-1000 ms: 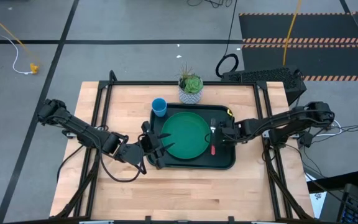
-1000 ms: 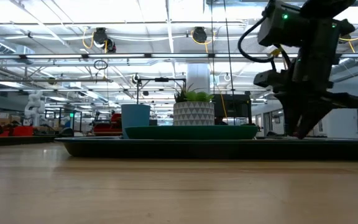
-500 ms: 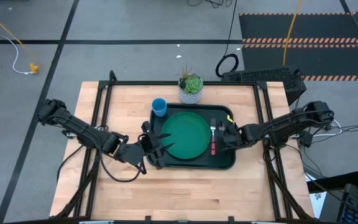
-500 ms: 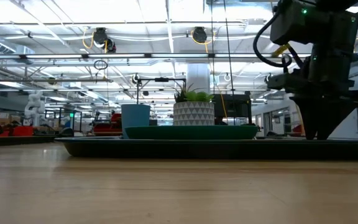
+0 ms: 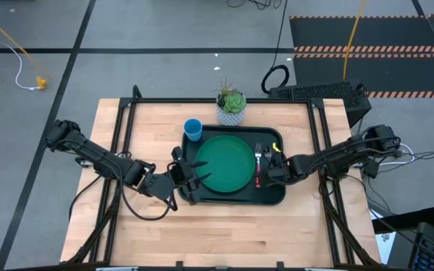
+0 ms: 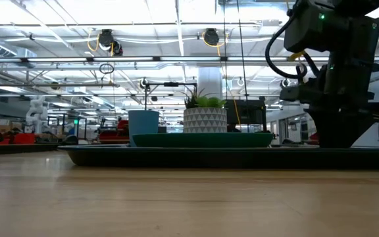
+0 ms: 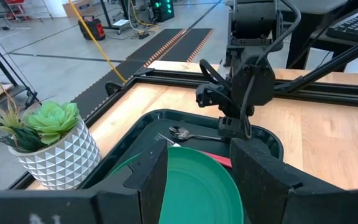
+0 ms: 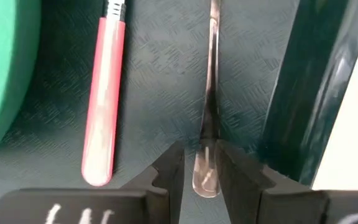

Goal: Pick and place plate/cup/fork/spoon on tray
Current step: Put the black spoon to the right side of the pink fork on the black serving tray

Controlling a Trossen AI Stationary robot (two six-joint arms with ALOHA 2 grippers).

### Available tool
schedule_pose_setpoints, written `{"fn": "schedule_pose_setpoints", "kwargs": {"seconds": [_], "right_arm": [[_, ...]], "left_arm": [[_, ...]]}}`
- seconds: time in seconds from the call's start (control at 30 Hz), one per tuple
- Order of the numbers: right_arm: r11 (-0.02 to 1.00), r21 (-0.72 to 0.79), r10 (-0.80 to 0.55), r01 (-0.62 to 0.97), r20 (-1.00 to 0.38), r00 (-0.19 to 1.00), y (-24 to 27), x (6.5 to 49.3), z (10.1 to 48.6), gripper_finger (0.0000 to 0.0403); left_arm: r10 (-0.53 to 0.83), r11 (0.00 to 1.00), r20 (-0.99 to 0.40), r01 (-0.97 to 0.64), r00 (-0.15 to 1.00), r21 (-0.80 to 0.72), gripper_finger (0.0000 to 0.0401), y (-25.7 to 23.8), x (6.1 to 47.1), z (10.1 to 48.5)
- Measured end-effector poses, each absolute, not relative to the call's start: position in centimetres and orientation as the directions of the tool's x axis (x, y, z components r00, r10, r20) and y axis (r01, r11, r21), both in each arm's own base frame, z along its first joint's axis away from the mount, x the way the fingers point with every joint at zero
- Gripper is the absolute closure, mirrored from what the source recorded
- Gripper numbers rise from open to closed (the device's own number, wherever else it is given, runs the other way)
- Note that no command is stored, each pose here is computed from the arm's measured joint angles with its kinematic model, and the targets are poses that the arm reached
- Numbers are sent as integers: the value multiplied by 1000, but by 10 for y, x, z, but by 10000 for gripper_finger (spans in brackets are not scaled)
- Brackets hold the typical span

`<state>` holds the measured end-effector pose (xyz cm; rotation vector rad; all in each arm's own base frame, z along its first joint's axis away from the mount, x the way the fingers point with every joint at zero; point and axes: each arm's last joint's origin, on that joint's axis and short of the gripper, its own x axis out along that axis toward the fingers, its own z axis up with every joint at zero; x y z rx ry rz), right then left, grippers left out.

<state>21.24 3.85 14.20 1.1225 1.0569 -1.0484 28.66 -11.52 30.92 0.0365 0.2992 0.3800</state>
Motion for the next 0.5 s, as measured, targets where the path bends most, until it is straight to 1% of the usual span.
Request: {"fn": "schedule_pose_setpoints", "kwargs": {"seconds": [0.5], "right_arm": [[130,201,-92,971,-972,214,40,218,140,319]], "left_arm": [[371,929,-281,-360,885,91,224,-115,287,309]]}}
